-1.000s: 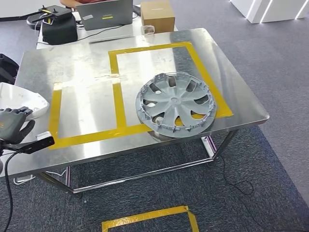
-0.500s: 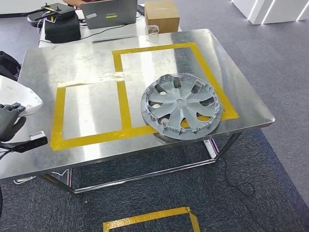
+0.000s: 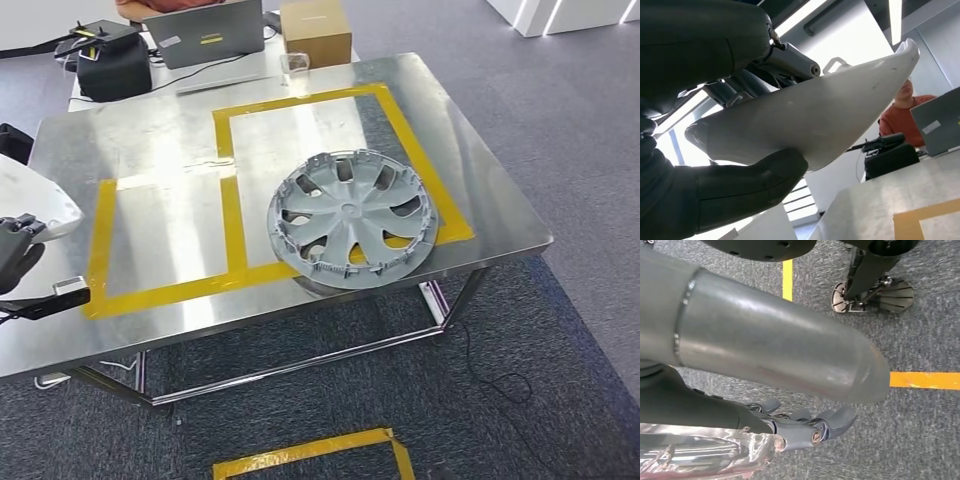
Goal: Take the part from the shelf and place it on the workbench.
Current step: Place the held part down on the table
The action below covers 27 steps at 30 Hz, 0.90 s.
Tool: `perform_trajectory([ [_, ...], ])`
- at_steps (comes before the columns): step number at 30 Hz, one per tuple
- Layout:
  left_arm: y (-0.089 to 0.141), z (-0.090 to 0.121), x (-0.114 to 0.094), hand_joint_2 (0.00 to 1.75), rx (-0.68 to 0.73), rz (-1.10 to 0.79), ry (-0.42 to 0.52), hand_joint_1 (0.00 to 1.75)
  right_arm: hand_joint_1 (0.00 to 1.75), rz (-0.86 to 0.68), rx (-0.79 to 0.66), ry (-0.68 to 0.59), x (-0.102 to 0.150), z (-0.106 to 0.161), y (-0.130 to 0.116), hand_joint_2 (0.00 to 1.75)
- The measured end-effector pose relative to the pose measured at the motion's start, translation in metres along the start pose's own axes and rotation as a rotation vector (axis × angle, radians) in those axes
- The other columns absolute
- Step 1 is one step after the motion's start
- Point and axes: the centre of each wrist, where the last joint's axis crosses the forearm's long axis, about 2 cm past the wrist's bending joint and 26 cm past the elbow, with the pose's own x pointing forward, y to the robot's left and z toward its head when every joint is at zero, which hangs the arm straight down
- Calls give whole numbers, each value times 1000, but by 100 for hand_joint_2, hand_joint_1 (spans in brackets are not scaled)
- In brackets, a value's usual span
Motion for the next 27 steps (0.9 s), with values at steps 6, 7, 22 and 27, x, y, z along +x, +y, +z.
perform_trajectory([
  [6,2,1,0,175,5,-30,-20,87,0,-8,-1,-12,1,0,3,0],
  [7,3,0,-1,175,12,-38,-19,44,0,-9,-1,-15,2,0,3,0],
  [22,5,2,4,0,47,-19,-39,0,0,-9,-6,-16,2,1,3,0],
  [27,6,3,3,0,61,-16,-36,0,0,-7,-3,-17,3,0,3,0],
])
